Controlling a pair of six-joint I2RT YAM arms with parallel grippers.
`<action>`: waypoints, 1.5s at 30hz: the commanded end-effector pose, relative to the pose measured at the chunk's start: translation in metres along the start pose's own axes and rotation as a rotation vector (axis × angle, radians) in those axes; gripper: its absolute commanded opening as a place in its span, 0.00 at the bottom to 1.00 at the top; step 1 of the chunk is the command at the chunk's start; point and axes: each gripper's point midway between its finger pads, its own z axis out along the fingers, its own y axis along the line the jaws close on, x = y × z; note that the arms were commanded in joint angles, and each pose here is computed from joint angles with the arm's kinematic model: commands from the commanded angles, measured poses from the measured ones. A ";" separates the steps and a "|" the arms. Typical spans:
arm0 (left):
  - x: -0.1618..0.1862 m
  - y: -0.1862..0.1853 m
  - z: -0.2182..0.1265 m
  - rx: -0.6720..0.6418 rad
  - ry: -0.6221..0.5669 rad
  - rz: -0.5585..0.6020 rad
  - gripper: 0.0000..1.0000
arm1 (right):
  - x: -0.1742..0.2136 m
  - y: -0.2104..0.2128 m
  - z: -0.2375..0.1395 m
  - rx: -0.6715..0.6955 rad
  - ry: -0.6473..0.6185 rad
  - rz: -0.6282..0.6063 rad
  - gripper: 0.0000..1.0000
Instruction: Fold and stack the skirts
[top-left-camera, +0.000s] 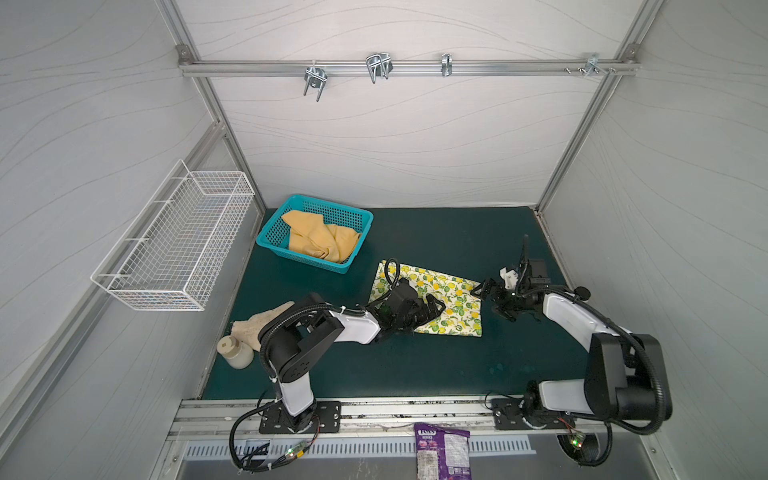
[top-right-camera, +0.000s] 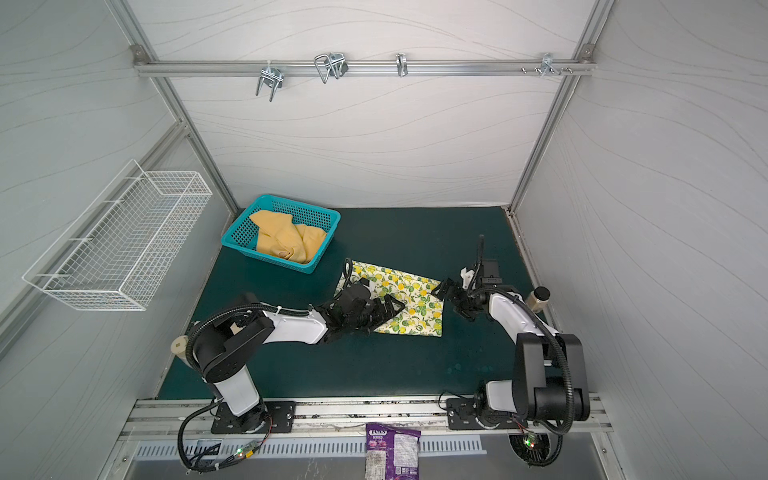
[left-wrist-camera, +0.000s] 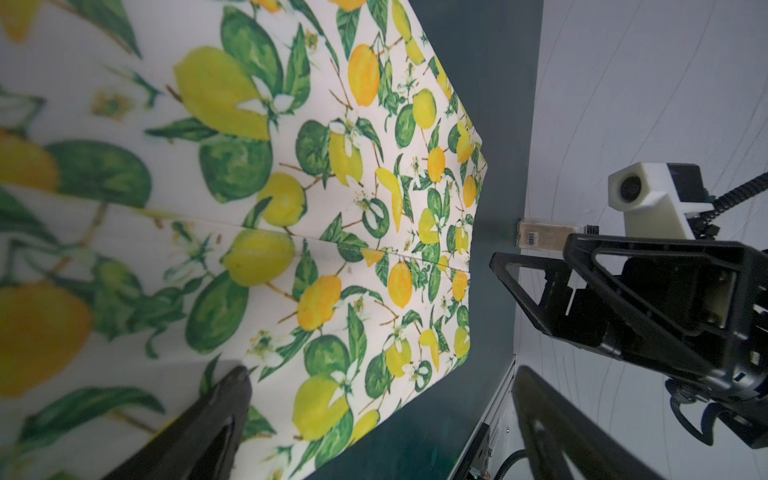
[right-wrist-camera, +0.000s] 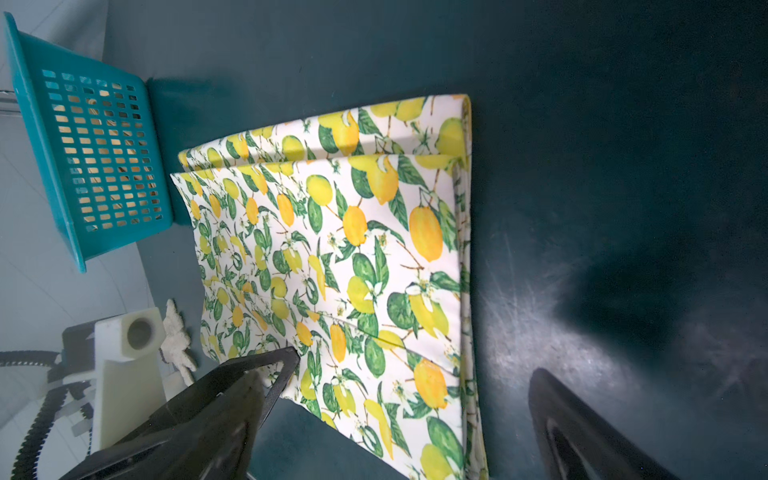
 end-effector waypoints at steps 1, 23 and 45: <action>0.004 0.014 0.006 -0.023 0.004 -0.028 0.99 | 0.006 -0.002 0.008 -0.021 0.027 -0.009 0.99; -0.073 0.041 -0.049 -0.137 -0.087 -0.011 0.99 | 0.020 -0.011 0.041 0.026 0.089 -0.017 0.93; -0.088 0.081 -0.042 -0.259 -0.027 -0.007 0.99 | 0.037 -0.013 0.054 0.069 0.142 -0.017 0.85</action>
